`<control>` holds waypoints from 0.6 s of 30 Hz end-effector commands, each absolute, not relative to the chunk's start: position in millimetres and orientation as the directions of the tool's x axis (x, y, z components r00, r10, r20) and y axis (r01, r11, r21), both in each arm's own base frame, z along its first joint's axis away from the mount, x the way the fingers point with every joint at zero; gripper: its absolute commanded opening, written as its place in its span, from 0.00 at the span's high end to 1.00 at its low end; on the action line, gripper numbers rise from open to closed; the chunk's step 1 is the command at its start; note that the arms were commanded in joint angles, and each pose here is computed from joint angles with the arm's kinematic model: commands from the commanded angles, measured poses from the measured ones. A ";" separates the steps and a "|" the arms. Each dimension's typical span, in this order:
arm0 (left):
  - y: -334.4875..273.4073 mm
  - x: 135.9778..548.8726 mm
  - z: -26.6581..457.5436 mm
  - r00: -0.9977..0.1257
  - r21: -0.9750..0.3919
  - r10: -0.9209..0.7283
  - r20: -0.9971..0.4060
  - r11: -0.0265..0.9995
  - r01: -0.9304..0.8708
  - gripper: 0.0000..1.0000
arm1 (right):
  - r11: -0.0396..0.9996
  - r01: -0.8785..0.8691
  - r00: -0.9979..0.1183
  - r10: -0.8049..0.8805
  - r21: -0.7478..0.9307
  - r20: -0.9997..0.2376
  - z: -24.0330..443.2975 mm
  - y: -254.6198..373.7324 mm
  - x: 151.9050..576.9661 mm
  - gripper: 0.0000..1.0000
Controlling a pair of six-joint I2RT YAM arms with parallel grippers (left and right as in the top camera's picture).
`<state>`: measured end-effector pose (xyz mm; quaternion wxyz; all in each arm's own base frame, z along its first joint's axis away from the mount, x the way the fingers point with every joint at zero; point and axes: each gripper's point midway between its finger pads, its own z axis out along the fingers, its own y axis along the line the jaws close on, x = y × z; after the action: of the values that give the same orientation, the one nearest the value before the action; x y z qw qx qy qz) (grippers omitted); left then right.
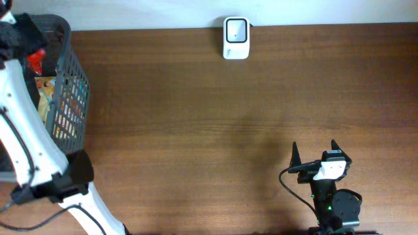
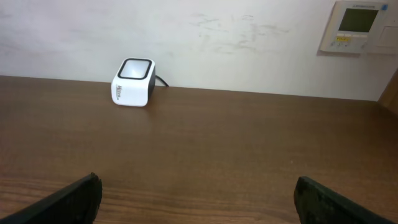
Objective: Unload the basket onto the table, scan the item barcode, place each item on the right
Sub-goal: 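Lift the red bag out and carry it toward the scanner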
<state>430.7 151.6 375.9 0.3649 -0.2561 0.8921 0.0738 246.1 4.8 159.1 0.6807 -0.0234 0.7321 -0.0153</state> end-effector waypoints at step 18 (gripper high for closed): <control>-133.9 446.3 366.5 -0.745 -0.119 0.004 -0.667 0.987 0.112 1.00 | 0.999 -0.004 -0.079 -0.047 -0.047 -0.996 155.4 2.9 246.1 0.02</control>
<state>433.1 -103.1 410.0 0.4093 0.0036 0.9093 -0.0752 246.1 4.8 159.1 0.6807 -0.0234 0.7321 -0.0153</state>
